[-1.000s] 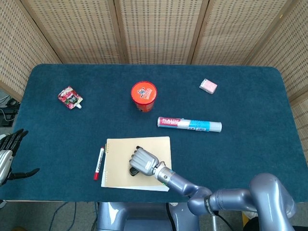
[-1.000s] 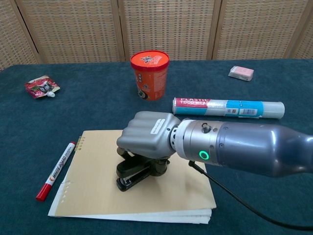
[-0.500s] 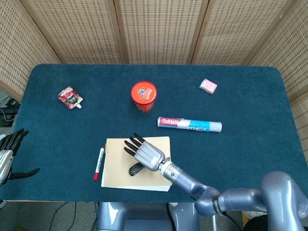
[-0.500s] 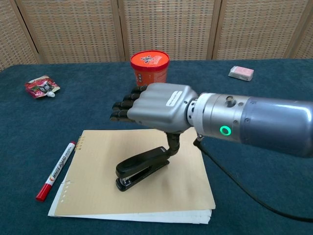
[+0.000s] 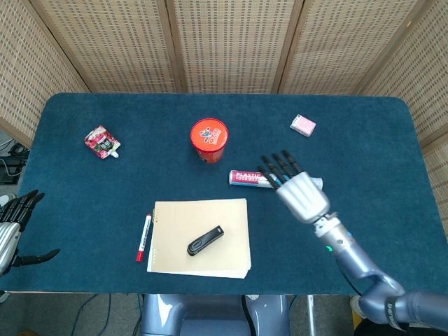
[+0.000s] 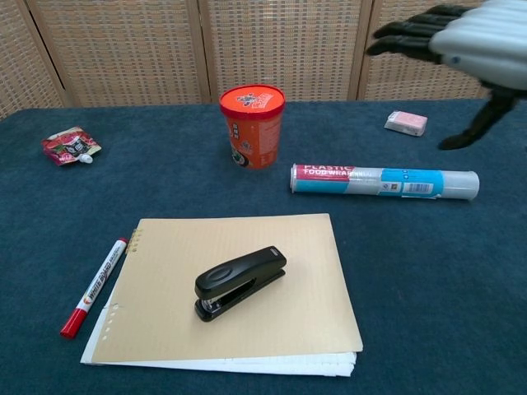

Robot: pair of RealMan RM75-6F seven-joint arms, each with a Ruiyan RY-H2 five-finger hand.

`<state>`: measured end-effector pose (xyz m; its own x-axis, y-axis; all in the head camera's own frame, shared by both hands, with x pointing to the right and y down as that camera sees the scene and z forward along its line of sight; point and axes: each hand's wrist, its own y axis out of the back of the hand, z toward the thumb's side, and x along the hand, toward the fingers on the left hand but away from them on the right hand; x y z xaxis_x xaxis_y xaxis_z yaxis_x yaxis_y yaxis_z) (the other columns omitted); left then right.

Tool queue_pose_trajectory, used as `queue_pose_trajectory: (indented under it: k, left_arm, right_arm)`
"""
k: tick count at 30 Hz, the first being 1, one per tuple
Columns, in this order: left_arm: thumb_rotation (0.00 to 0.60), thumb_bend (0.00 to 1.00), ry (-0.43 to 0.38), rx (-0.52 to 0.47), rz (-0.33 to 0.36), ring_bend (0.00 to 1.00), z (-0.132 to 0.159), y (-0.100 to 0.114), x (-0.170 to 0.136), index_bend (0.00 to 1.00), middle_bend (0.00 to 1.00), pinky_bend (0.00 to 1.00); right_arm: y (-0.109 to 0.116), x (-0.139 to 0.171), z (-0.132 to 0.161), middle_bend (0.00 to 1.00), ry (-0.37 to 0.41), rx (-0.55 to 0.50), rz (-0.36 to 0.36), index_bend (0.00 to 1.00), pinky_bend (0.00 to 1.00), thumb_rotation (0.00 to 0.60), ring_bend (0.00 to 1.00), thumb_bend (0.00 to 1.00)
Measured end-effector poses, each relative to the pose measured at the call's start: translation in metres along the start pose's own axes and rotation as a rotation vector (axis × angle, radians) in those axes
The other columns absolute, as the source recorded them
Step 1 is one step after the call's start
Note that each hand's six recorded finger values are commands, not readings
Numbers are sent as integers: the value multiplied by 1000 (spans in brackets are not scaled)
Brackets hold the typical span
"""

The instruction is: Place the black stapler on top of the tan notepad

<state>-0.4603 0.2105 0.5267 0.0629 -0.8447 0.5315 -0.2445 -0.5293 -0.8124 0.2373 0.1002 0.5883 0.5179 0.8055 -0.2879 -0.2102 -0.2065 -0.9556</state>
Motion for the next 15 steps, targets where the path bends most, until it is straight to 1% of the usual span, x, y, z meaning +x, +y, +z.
queue_pose_trajectory:
  k: [1,2,4,7,10,15]
  left_arm:
    - [600,0,-2,0,4,0,0,0,-1,0,0,0]
    - [600,0,-3,0,6,0,1,1,-2,0,0,0]
    - [600,0,-6,1,11,0,2,1,-4,0,0,0]
    - [600,0,-13,5,16,0,3,1,-7,0,0,0]
    - [600,0,-24,11,25,0,5,2,-9,0,0,0]
    - [600,0,-46,14,46,0,9,3,-14,0,0,0]
  right_arm:
    - [-2,12,-14,0,-42,-24,0,0,0,600,0,0]
    - [-6,29,-33,0,-99,-54,2,0,0,600,0,0]
    - [-14,62,-60,0,-194,-99,12,0,0,600,0,0]
    - [-22,105,-86,0,-300,-154,17,0,0,600,0,0]
    - [-27,139,-99,0,-369,-203,26,0,0,600,0,0]
    - [-30,178,-102,0,-433,-265,28,0,0,600,0,0]
